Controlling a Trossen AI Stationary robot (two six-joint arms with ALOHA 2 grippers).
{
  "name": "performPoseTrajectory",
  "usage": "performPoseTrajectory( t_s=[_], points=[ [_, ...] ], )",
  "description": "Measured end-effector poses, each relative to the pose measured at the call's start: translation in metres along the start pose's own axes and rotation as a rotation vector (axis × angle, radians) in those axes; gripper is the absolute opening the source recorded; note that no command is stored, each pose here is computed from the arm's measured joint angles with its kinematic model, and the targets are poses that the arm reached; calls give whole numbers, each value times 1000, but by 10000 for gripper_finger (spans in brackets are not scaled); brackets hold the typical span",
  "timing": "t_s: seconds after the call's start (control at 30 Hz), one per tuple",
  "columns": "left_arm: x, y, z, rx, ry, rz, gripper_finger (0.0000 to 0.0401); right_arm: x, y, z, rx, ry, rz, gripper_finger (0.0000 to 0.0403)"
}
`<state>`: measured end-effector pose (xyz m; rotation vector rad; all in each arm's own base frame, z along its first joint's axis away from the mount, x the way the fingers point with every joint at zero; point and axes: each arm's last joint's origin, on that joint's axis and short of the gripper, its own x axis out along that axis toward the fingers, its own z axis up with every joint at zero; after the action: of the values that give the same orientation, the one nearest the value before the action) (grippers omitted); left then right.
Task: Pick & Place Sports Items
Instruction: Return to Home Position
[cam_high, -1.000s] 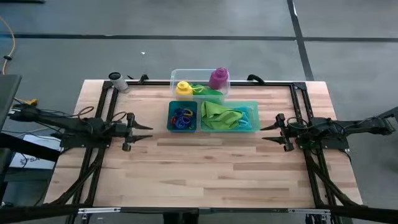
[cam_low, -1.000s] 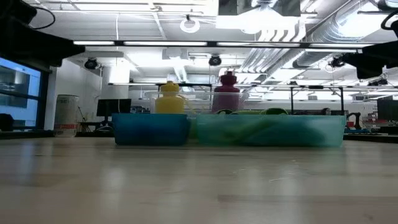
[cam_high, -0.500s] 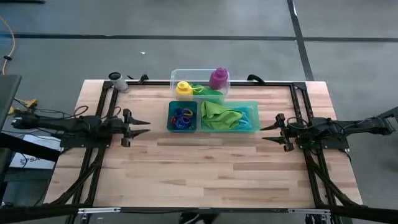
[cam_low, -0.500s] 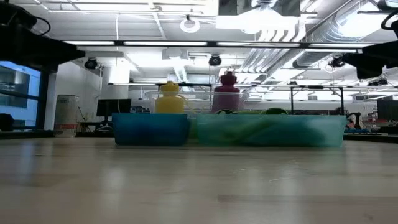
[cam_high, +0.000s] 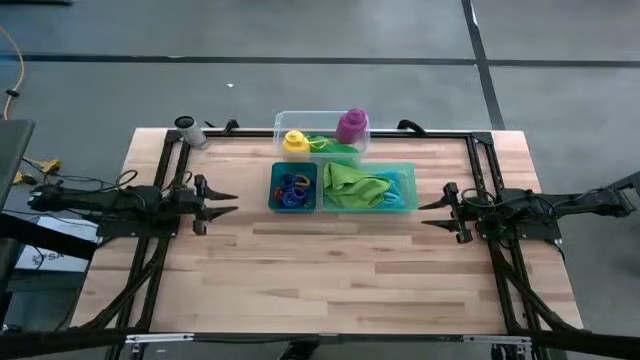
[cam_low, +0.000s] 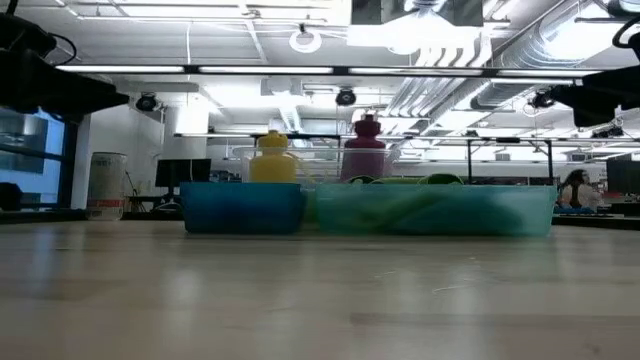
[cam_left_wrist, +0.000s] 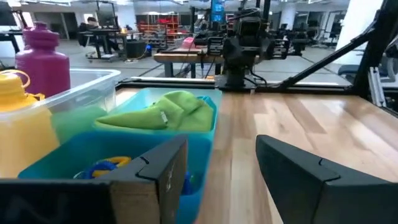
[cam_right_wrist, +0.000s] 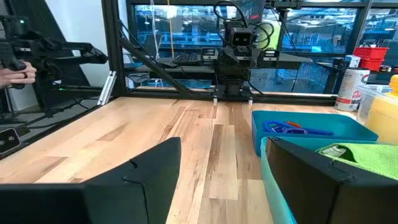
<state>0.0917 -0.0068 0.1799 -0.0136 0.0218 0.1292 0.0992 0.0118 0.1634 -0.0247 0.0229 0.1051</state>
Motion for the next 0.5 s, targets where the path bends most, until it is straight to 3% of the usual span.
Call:
performPoseTrajectory(
  t_s=[0.5],
  points=[
    [0,2,-1,-31,3,54,153,0,0,0,0,0,0,189]
  ],
)
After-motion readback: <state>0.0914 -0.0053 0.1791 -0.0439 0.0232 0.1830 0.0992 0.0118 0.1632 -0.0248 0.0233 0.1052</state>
